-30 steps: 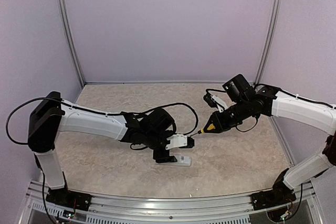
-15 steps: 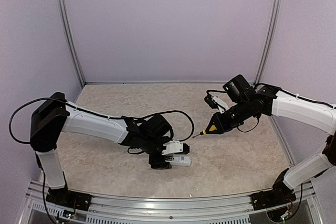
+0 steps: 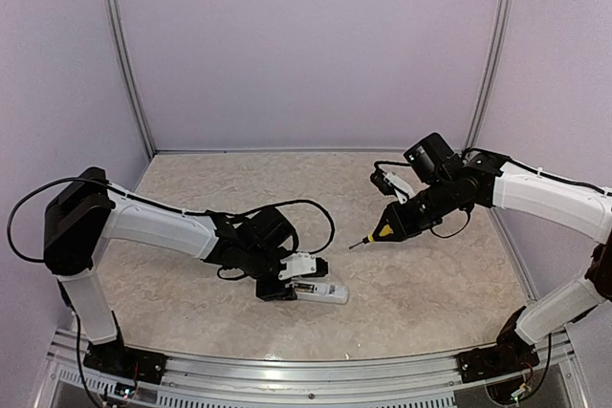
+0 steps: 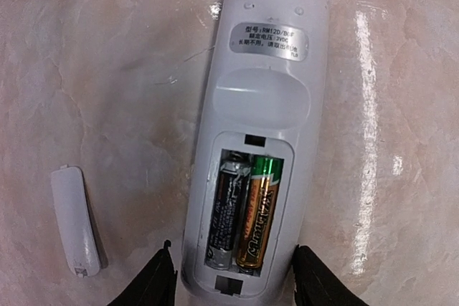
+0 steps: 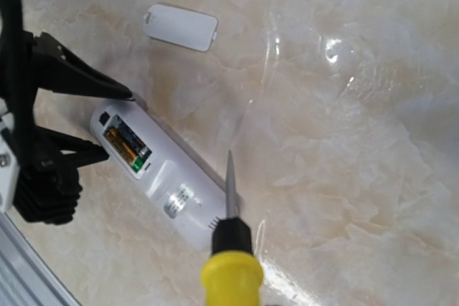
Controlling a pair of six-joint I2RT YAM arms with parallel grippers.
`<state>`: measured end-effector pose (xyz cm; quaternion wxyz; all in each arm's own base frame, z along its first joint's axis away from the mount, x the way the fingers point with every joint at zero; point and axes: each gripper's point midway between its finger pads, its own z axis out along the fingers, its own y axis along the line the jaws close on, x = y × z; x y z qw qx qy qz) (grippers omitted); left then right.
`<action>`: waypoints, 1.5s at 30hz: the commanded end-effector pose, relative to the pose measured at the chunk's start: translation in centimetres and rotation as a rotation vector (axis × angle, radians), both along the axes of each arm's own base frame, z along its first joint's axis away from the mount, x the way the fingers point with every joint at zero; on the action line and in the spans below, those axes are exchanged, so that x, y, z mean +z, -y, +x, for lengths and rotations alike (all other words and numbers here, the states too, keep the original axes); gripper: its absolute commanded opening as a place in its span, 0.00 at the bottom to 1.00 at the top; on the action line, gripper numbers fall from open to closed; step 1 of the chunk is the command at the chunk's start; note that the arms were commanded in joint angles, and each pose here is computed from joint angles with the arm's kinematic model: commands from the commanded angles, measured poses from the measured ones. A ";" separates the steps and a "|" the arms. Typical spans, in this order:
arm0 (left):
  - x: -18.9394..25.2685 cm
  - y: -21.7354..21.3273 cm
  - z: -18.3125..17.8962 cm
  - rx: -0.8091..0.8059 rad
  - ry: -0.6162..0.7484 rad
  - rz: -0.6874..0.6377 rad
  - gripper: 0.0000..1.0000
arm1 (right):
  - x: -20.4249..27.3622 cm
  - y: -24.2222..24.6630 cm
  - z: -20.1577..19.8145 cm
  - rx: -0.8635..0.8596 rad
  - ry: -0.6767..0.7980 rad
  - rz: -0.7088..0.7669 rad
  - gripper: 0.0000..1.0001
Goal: Unload the batteries from the remote control
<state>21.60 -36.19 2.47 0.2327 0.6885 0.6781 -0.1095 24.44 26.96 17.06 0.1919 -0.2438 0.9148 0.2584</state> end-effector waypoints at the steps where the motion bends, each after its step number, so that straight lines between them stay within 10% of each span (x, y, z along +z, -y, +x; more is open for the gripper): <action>1: 0.0 0.3 0.0 0.012 -0.011 -0.020 0.51 | 0.3 0.1 0.3 -0.004 -0.004 -0.008 0.00; 18: 1.0 5.3 0.3 0.211 -0.033 -0.160 0.45 | 1.1 1.0 -1.4 0.087 -0.059 -0.050 0.00; 25: 3.4 3.4 0.7 0.264 0.016 -0.243 0.66 | 2.1 -0.4 -1.9 0.092 -0.109 -0.008 0.00; 45: 3.1 -0.4 -1.0 0.192 0.055 -0.526 0.65 | -1.7 -8.0 -3.7 0.048 -0.241 -0.075 0.00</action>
